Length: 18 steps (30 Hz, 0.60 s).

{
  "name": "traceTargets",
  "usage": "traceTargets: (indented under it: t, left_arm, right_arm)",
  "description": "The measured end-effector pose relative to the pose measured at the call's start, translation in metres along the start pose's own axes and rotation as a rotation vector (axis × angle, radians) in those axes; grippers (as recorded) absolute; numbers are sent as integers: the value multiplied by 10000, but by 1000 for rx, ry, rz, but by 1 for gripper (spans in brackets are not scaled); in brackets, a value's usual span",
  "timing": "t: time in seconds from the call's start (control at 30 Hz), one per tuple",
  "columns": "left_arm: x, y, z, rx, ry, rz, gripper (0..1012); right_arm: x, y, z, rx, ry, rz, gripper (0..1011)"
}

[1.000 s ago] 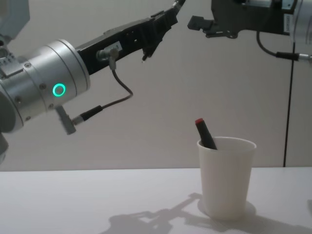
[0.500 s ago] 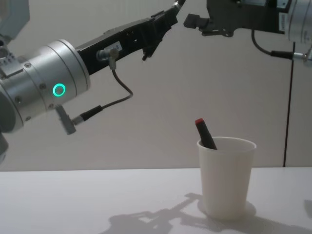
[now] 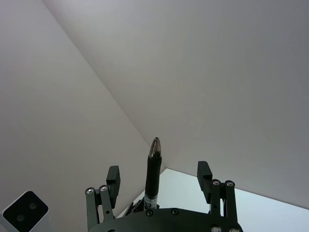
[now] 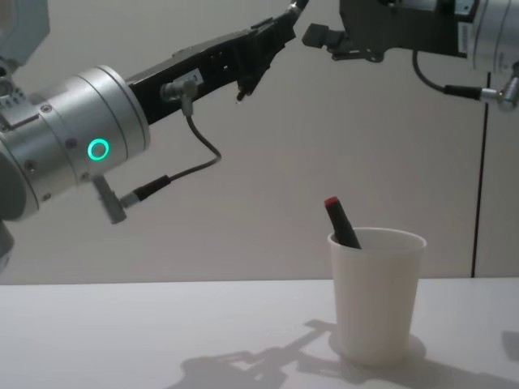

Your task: Place the pen into the pen holder.

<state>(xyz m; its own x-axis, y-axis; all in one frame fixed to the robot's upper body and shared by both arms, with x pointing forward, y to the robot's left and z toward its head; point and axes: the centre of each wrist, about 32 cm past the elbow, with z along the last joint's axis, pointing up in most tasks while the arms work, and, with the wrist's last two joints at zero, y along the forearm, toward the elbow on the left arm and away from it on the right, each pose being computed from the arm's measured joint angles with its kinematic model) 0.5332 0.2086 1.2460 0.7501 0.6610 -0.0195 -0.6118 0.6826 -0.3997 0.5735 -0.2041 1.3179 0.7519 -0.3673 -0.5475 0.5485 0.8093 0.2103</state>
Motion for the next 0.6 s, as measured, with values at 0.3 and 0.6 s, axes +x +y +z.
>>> traceTargets:
  t: [0.3,0.6]
  left_arm:
    - [0,0,0,0,0,0,139]
    - [0,0,0,0,0,0,139]
  right_arm:
    - [4,32,-5,-3,3,8,1002]
    - [1,49,-9,-7,4,17,1001]
